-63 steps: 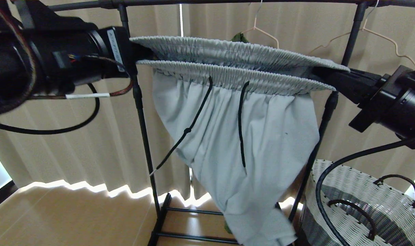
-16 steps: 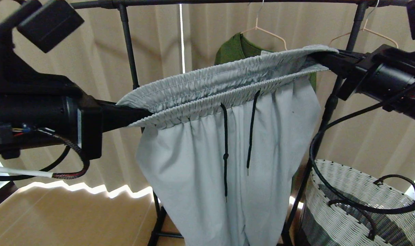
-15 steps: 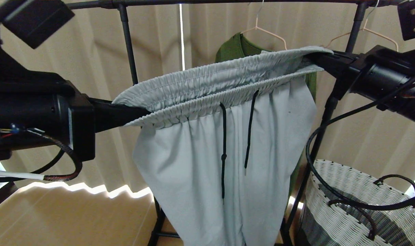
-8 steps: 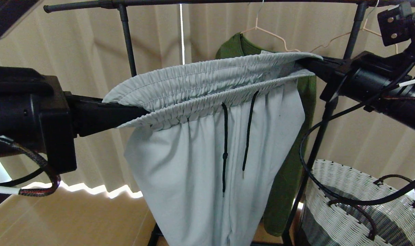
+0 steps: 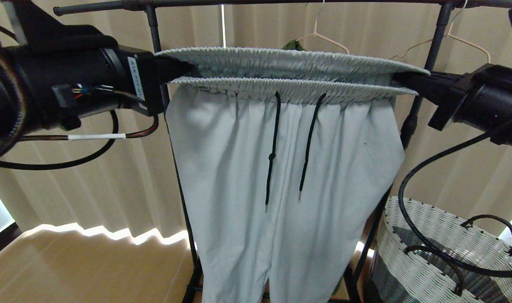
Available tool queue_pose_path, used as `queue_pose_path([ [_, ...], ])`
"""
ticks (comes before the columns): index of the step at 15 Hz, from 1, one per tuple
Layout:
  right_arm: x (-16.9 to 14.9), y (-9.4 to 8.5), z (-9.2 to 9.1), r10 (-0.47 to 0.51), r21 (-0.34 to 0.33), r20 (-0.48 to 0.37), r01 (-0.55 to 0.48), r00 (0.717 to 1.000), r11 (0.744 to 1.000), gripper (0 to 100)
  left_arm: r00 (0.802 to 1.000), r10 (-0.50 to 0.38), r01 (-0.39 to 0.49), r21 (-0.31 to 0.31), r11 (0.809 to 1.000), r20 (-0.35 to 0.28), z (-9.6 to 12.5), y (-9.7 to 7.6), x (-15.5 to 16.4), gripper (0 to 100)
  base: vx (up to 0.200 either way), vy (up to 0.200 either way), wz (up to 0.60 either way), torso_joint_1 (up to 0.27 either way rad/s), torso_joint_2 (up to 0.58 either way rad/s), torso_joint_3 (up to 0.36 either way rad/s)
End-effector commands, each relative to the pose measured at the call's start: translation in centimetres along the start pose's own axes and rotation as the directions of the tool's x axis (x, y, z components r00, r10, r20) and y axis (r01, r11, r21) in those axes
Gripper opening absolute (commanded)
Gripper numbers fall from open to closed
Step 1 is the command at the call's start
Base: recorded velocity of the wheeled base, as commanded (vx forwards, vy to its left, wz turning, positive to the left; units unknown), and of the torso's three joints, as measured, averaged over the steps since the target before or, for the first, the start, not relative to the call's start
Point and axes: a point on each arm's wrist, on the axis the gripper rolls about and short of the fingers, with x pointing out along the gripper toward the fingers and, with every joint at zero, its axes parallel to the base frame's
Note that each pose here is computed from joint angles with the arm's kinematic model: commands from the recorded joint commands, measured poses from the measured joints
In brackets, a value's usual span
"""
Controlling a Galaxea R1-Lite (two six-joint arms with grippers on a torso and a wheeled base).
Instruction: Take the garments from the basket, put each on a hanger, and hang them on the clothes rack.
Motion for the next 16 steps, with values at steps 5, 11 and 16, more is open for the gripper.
queue_pose_path([
  [5, -4.0, 1.1, -0.4, 0.015, 0.016, -0.082, -0.014, 0.997, 1.0, 0, 0.996, 0.022, -0.022, 0.003, 1.0, -0.083, -2.5, -0.1, 2.7, 0, 0.0, 0.0, 0.0, 0.0, 0.0, 0.0],
  [11, -3.1, 1.0, -0.7, 0.016, 0.014, -0.068, -0.015, 0.998, 1.0, 0, 0.996, 0.023, -0.023, 0.002, 1.0, -0.088, -2.7, 0.0, 2.8, 0, 0.0, 0.0, 0.0, 0.0, 0.0, 0.0],
  [16, -3.3, 1.0, -0.8, 0.014, 0.015, -0.07, -0.013, 0.997, 1.0, 0, 0.996, 0.021, -0.021, 0.002, 1.0, -0.081, -2.5, -0.1, 2.7, 0, 0.0, 0.0, 0.0, 0.0, 0.0, 0.0],
])
